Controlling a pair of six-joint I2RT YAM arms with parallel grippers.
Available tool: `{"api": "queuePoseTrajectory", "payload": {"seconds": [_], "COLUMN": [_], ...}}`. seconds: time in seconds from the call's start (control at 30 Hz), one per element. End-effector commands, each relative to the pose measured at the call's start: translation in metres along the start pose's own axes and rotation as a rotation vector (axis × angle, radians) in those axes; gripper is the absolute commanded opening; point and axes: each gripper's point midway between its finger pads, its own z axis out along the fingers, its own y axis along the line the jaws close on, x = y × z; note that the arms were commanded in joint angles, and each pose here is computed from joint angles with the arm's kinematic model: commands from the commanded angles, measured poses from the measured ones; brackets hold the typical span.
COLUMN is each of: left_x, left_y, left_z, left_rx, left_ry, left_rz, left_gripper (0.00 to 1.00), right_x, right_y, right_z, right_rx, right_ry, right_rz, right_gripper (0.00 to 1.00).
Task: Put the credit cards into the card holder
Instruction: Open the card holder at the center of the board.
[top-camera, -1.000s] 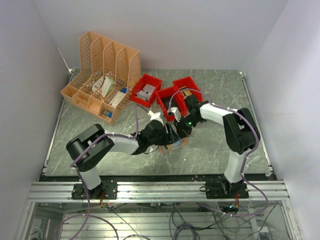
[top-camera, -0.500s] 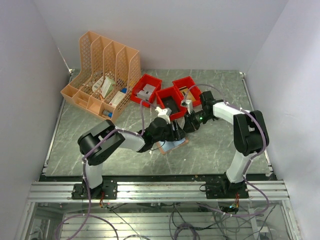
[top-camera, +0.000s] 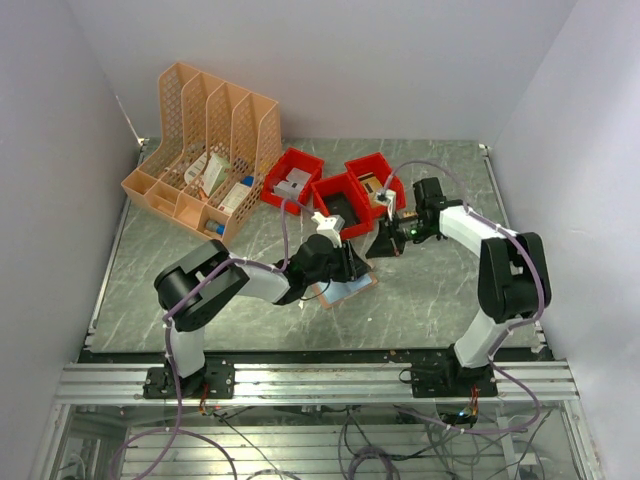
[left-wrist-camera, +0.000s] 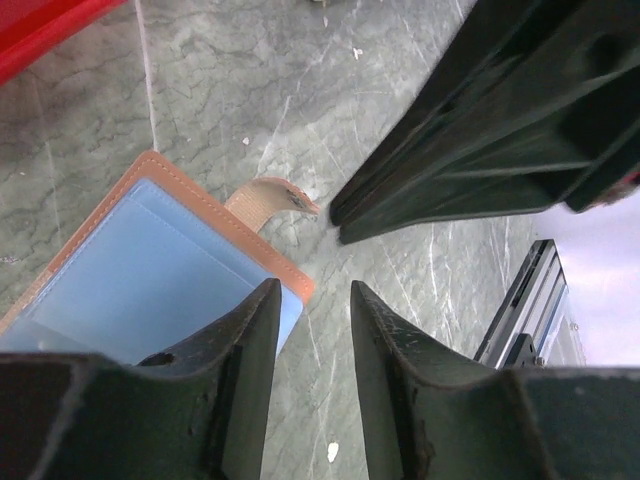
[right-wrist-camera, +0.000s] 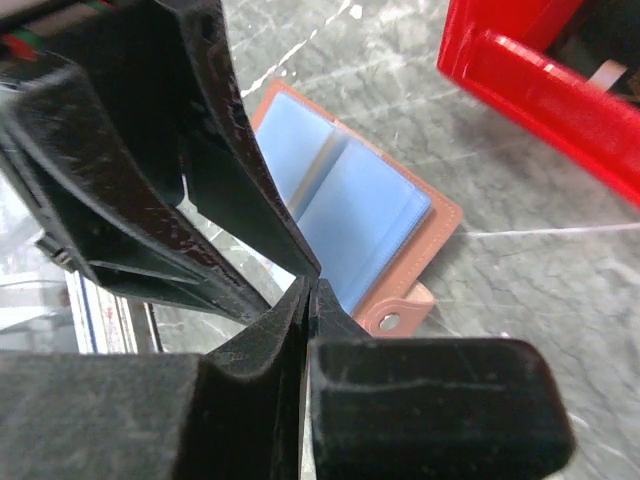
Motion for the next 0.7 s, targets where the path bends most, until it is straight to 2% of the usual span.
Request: {"api": "queuePoseTrajectory", "payload": {"seconds": [0.0, 0.2, 0.4, 0.53, 0.67], "left_x": [-0.016, -0.020, -0.012, -0.004, 0.001], "left_y": [-0.012, -0.008, 0.014, 0.028, 0.034], "left_z": [-0.004, -0.032, -0.072, -0.088, -0.094], "left_rx": [0.047, 0.004, -0.102, -0.156, -0.162], "left_ry": [-0.060, -0.082, -0.079, -0.082, -0.100], "left_rz": [0.039, 0.058, 0.014, -0.065, -0.116], "left_gripper": [0.44, 0.38, 0.40, 0.56, 0.64], "right_x": [0.014, 0.033, 0.059, 0.069, 0.074], "right_y": [0.007, 0.000, -0.022, -0.029, -0.030], "right_z": [0.020, 0.046, 0.056, 0.057, 0.059], "right_rx": [-0.099, -0.046, 0.050, 0.080, 0.088], "right_ry": [0.027, 0.130, 0.251, 0.287, 0.306], "right_rz": [0.091, 0.114, 0.130, 0.139, 0.138], "right_gripper": [0.00, 0.00, 0.00, 0.00, 0.00]}}
